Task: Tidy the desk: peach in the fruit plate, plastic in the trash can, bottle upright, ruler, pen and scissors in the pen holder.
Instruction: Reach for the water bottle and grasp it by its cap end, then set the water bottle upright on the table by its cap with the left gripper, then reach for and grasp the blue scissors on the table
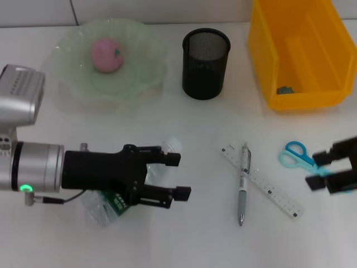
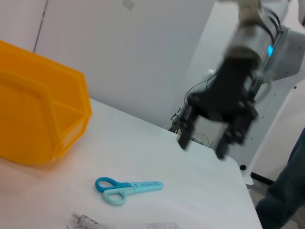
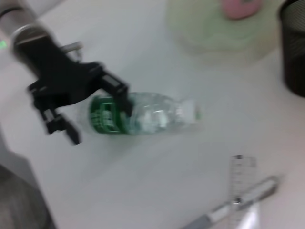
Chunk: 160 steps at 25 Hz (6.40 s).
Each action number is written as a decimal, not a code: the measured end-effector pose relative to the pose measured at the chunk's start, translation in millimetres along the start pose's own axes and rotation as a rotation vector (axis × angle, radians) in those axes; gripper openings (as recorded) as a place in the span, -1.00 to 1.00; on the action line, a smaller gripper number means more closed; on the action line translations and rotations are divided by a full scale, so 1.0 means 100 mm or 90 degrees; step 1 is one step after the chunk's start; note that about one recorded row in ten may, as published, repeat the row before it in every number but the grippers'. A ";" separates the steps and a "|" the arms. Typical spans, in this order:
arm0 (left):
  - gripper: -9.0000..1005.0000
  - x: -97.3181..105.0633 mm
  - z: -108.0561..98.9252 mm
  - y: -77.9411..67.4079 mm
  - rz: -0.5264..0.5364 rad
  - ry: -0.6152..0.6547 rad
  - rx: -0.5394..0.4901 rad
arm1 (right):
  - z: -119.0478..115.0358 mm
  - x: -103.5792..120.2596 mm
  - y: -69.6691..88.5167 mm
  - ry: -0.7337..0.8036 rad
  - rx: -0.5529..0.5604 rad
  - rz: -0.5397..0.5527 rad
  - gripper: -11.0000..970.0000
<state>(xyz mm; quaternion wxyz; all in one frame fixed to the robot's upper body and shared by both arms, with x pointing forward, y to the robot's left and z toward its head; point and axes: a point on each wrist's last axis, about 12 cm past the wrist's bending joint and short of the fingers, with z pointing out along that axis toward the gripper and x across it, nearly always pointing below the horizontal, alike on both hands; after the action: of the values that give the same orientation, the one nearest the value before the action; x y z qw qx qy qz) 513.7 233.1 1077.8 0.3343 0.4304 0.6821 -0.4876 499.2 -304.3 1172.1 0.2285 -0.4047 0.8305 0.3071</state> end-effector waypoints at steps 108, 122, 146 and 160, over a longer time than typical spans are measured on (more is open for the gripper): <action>-0.10 0.30 -0.46 0.09 0.175 -0.329 -0.349 | 0.82 1.11 -0.15 -0.360 -0.031 0.013 0.61; -0.09 0.30 -0.38 0.19 0.150 -0.346 -0.396 | 0.91 1.05 -0.16 -0.351 -0.038 0.014 0.61; 0.53 0.31 -0.46 0.08 0.132 -0.429 -0.395 | 0.95 0.99 -0.18 -0.348 -0.042 0.005 0.61; 0.65 0.49 -0.89 -0.45 0.106 -0.430 -0.203 | 0.91 0.89 -0.18 -0.368 -0.058 -0.007 0.61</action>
<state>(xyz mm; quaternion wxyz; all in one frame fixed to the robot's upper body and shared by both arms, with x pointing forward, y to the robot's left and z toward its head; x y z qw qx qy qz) 449.6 323.7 1078.8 0.6414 0.2421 0.5634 -0.4611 475.3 -297.0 1045.7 0.4389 -0.3151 0.7139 0.4454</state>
